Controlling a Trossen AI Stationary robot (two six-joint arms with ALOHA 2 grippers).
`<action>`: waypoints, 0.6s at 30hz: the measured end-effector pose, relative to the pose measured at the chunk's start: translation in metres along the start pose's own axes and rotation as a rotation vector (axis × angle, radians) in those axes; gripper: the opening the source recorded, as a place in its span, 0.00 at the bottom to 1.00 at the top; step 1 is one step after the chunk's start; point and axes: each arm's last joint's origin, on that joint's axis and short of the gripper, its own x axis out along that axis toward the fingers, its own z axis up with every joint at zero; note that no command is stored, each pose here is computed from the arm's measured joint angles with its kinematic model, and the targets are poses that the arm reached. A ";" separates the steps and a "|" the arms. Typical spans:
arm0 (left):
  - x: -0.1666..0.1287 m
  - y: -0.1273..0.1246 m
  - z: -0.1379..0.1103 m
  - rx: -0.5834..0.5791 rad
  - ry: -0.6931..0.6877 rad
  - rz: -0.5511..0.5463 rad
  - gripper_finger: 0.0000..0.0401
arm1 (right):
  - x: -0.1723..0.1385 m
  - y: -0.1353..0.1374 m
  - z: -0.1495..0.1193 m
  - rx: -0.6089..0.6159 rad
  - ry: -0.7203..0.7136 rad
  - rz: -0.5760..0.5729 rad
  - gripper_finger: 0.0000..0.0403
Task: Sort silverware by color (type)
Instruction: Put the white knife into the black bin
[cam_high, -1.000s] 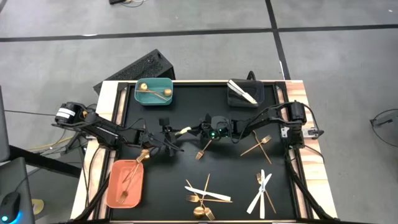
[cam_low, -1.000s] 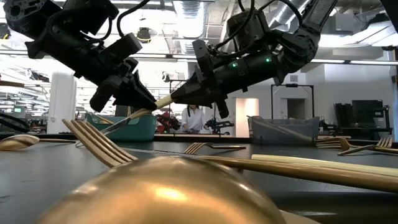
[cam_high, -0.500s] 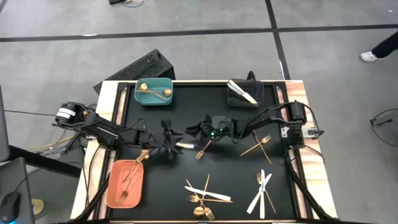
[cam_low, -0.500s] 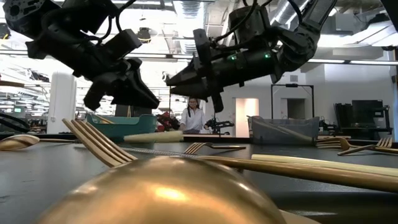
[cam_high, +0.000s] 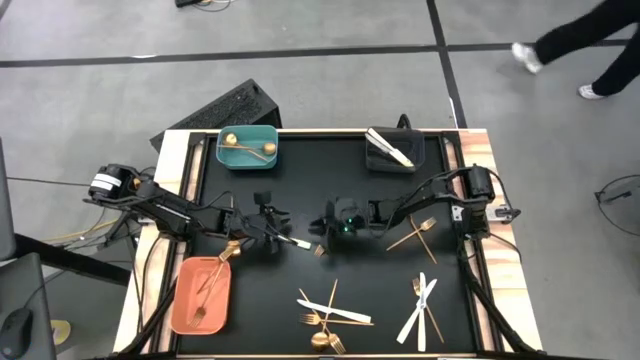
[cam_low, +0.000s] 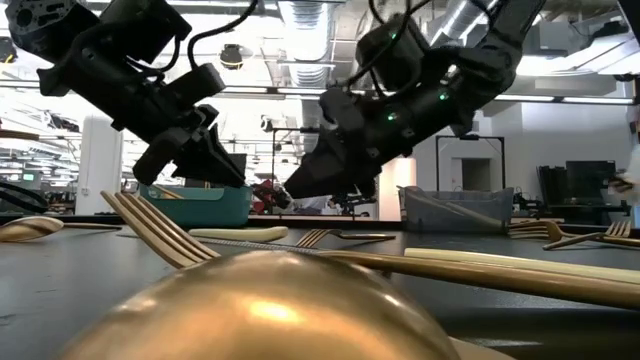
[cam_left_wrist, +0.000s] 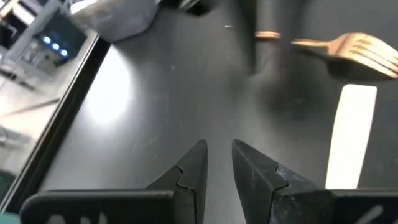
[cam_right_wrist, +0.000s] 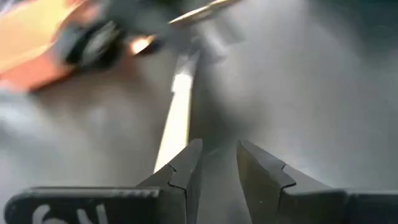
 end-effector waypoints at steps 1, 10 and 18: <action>0.000 0.000 0.000 -0.012 0.006 0.013 0.16 | 0.000 0.005 -0.002 -0.050 0.007 0.010 0.32; -0.012 0.011 0.009 -0.186 -0.056 0.073 0.16 | 0.024 0.047 0.012 -0.369 0.000 0.053 0.35; -0.044 0.031 0.017 -0.265 -0.114 0.106 0.19 | 0.072 0.047 0.010 -0.370 0.097 -0.035 0.51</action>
